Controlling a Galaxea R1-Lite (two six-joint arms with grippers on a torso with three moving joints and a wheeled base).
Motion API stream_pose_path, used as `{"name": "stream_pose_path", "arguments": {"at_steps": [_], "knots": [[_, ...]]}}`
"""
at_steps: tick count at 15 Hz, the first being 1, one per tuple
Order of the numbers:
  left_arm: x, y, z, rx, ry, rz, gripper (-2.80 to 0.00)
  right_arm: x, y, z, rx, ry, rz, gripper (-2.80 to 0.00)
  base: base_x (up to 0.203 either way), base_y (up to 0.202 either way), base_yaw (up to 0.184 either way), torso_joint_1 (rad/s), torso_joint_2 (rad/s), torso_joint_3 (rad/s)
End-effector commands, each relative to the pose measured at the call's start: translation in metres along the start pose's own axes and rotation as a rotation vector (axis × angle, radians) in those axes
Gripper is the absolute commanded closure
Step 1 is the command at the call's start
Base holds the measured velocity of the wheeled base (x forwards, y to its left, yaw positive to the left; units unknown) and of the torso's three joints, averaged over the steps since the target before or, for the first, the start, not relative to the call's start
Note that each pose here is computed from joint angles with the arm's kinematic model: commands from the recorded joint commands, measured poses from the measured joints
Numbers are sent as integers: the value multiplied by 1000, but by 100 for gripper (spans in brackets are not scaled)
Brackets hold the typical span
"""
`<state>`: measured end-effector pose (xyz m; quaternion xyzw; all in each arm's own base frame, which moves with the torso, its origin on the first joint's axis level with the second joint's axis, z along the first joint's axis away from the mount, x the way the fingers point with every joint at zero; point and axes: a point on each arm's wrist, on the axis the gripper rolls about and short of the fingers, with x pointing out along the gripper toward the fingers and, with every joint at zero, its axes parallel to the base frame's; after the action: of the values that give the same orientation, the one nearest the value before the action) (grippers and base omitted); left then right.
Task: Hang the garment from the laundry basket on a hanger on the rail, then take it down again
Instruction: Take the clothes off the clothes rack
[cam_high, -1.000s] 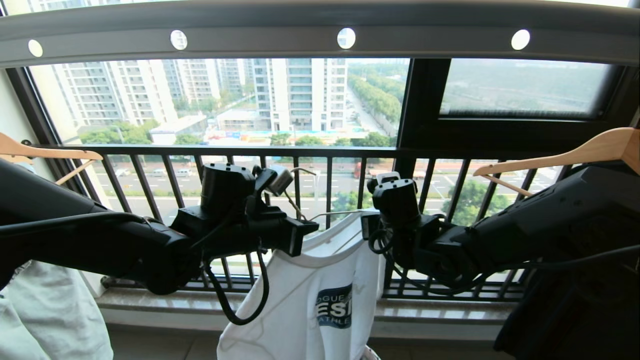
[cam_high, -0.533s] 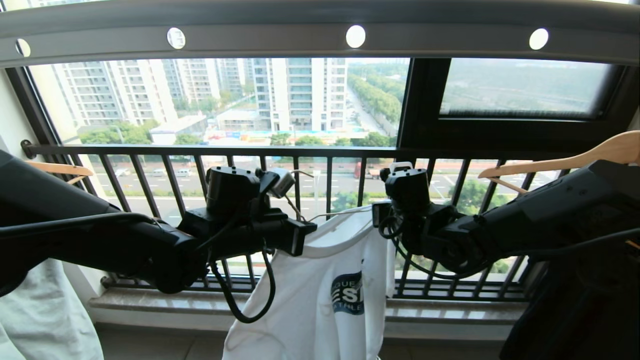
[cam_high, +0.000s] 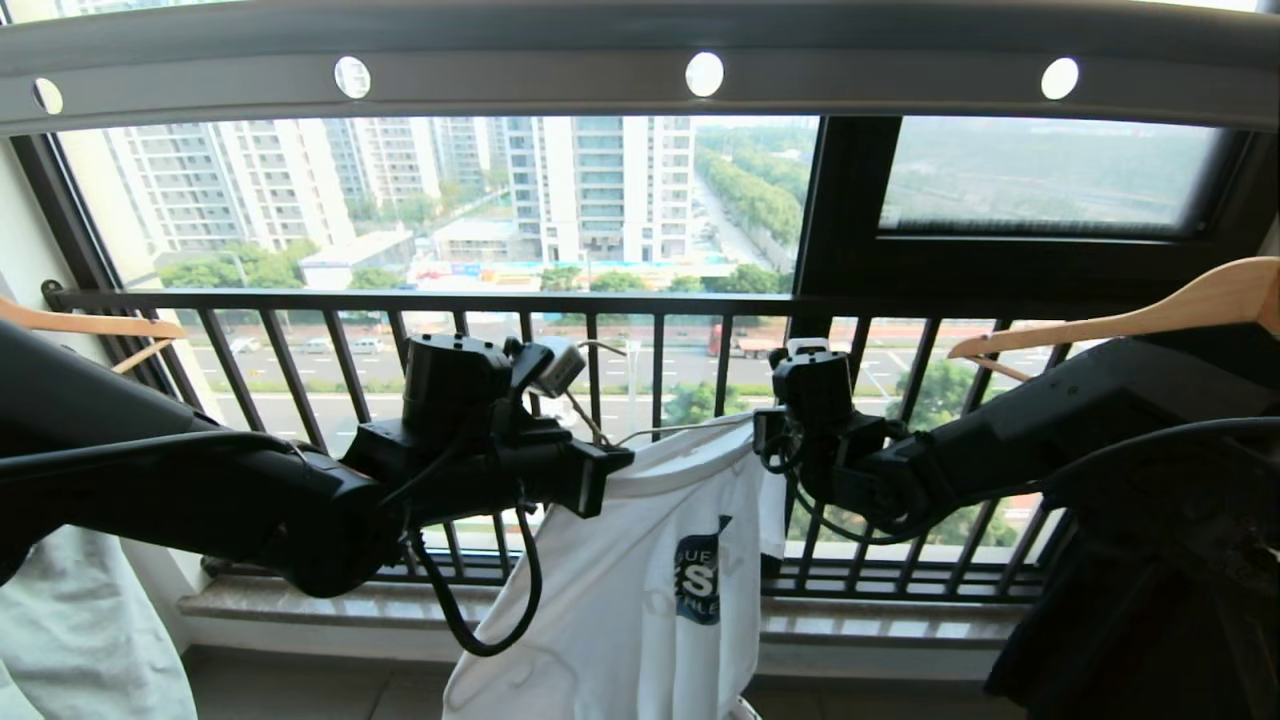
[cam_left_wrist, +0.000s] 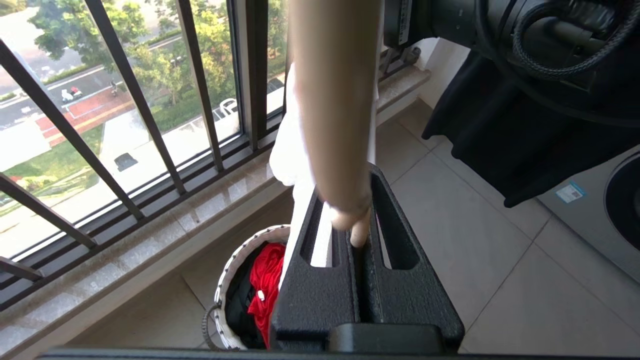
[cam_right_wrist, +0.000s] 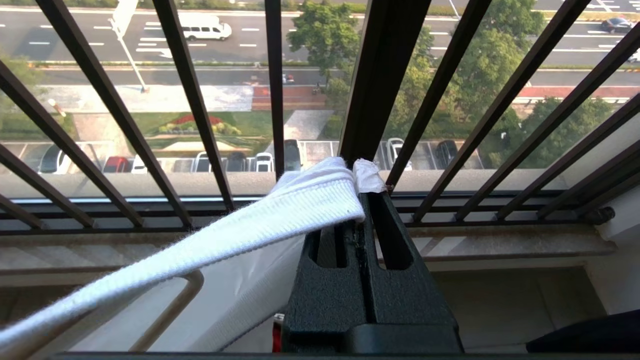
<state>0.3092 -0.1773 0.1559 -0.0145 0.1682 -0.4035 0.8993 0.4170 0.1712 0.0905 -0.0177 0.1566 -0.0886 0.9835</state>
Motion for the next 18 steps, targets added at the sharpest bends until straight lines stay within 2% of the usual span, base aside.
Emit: {"name": "stream_pose_path", "arguments": {"at_steps": [1,7,8,10,12,14,16,18], "knots": [[-1,0,3,12,-45,-2,0,9,1,-10,-7,15,-12,0,0,0,0,0,0,0],[3,2,0,15,-41,6,0,13,3,-19,-13,31,-12,0,0,0,0,0,0,0],[5,3,-1,16,-44,7,0,10,8,-23,-21,37,0,0,0,0,0,0,0,0],[9,5,0,33,-99,14,0,-2,19,-32,-49,57,31,0,0,0,0,0,0,0],[15,8,0,43,-150,57,0,-17,34,-40,-80,72,73,0,0,0,0,0,0,0],[18,9,-2,45,-161,61,0,-29,46,-49,-104,86,107,0,0,0,0,0,0,0],[23,10,-6,41,-149,63,0,-45,54,-46,-111,78,148,0,0,0,0,0,0,0],[30,11,-11,40,-169,74,0,-60,60,-41,-111,66,181,0,0,0,0,0,0,0]]}}
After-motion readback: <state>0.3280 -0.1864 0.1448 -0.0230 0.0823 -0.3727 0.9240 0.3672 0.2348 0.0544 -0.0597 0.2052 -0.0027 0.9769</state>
